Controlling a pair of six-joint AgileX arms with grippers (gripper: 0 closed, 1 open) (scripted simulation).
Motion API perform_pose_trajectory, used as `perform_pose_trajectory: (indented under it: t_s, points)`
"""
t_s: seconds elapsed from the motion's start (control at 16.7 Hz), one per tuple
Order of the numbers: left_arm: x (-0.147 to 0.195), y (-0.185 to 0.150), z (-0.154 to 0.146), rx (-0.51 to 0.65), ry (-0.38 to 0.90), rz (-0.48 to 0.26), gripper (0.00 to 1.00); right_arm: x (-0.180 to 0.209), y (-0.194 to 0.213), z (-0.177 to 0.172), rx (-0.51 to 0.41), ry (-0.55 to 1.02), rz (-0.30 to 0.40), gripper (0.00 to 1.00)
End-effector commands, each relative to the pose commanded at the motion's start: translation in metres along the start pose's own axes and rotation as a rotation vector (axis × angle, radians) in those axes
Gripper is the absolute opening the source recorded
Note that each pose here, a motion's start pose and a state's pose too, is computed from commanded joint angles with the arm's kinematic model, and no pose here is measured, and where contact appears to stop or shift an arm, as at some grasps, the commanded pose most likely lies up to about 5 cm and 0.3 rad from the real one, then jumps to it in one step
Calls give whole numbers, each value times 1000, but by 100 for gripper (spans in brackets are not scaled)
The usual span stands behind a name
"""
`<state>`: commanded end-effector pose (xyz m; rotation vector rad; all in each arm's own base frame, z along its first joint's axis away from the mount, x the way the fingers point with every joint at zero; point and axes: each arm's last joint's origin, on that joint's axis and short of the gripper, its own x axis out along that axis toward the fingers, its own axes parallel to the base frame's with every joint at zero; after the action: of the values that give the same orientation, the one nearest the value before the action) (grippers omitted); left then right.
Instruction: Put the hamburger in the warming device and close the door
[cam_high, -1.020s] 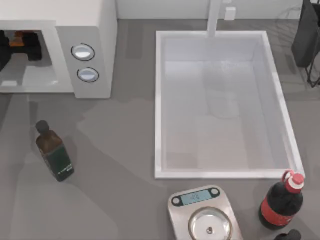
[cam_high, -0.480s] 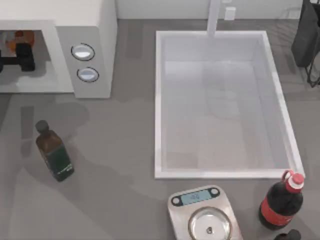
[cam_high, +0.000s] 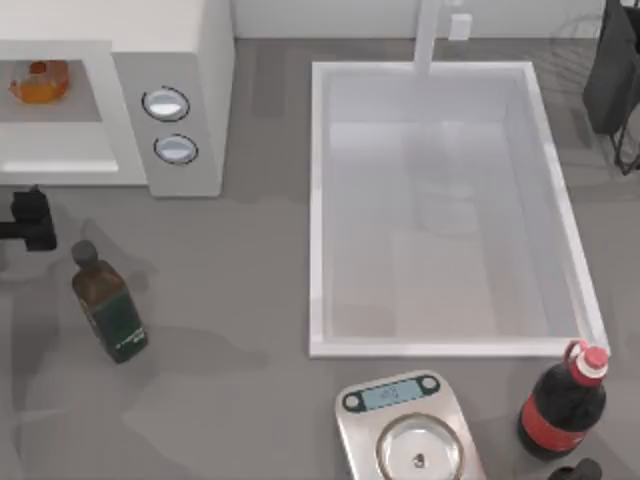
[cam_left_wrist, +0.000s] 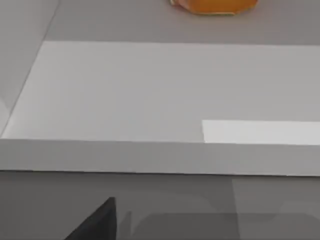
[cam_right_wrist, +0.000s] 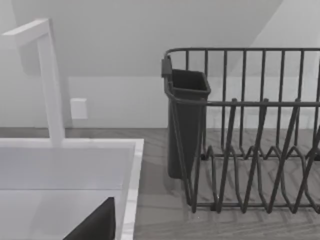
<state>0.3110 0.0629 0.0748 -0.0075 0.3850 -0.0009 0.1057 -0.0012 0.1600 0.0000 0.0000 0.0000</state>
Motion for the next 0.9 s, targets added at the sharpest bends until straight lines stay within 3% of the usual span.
perform_pose_trajectory:
  t_s: [0.24,0.6,0.9]
  points:
    - [-35,0,-9,5,-29,2,100,0,0,0,0,0,0,100]
    - [-36,-1,-9,6,-31,1,100,0,0,0,0,0,0,100]
    - [-41,1,24,17,-63,9,100,0,0,0,0,0,0,100]
